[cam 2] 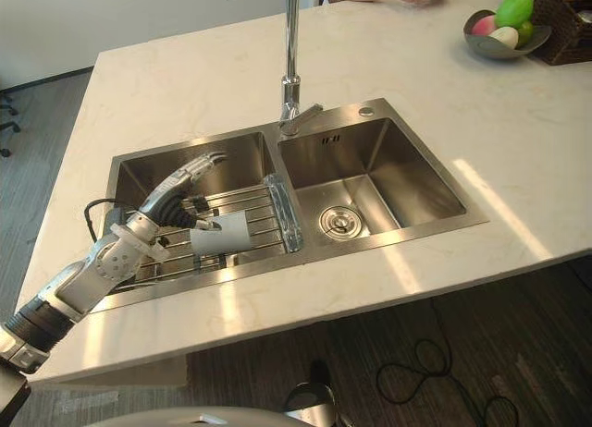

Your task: Walk over to the sink, pick up the cup, carry it to the dishwasher, place the cup inside the dishwasher, then close the dishwasher door

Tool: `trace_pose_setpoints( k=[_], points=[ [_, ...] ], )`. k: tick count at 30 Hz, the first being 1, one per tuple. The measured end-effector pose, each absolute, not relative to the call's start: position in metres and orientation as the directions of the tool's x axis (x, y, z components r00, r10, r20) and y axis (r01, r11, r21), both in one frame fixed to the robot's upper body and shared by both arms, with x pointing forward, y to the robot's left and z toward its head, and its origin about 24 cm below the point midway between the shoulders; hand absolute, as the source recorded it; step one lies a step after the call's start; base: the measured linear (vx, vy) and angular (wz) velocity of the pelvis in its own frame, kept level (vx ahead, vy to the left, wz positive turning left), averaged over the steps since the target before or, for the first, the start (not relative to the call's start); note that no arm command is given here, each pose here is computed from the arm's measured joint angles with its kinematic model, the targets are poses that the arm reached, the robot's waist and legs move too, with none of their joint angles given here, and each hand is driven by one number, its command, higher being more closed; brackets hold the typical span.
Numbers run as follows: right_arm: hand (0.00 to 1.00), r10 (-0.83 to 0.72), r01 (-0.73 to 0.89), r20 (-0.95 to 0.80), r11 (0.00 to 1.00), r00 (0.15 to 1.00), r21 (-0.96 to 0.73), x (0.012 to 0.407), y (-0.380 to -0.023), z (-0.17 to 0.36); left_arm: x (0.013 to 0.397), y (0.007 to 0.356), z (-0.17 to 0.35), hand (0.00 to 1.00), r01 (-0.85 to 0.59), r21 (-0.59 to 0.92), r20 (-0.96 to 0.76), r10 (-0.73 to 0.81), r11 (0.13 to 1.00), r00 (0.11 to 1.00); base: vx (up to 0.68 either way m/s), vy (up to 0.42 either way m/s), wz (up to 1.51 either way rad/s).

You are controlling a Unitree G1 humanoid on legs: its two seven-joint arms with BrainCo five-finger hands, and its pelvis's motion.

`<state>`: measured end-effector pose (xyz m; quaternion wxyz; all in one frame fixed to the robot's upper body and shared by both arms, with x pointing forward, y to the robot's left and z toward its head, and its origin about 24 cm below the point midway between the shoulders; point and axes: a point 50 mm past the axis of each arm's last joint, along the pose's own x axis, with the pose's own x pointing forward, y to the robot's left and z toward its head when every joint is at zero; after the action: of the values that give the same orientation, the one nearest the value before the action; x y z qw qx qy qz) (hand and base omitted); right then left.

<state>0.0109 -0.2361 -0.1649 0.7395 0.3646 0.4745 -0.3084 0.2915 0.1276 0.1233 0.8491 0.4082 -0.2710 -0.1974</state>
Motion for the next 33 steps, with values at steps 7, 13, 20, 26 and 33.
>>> trace_pose_setpoints(
  k=[7, 13, 20, 26, 33],
  points=[
    [0.00, -0.120, 0.817, -0.917, 0.508, 0.380, 0.273, 0.011, -0.239, -0.164, 0.297, 0.120, 0.098, 0.00, 0.207, 0.823, 0.170, -0.577, 0.529, 0.799, -0.02, -0.009, -0.07],
    [0.00, -0.109, 0.817, -0.905, 0.485, 0.410, 0.312, 0.011, -0.237, -0.164, 0.300, 0.121, 0.084, 0.00, 0.243, 0.848, 0.091, -0.580, 0.471, 0.809, -0.01, -0.007, -0.07],
    [0.00, -0.106, 0.814, -0.904, 0.486, 0.415, 0.317, 0.011, -0.236, -0.164, 0.305, 0.125, 0.072, 0.00, 0.244, 0.866, 0.040, -0.547, 0.436, 0.836, -0.01, -0.003, 0.00],
    [0.00, -0.108, 0.817, -0.904, 0.482, 0.415, 0.317, 0.010, -0.237, -0.163, 0.305, 0.123, 0.067, 0.00, 0.286, 0.873, -0.017, -0.561, 0.396, 0.828, -0.02, -0.012, 0.00],
    [0.00, -0.109, 0.822, -0.908, 0.479, 0.404, 0.308, 0.005, -0.237, -0.163, 0.308, 0.118, 0.055, 0.00, 0.421, 0.863, -0.199, -0.579, 0.279, 0.791, 0.00, -0.002, 0.00]
  ],
)
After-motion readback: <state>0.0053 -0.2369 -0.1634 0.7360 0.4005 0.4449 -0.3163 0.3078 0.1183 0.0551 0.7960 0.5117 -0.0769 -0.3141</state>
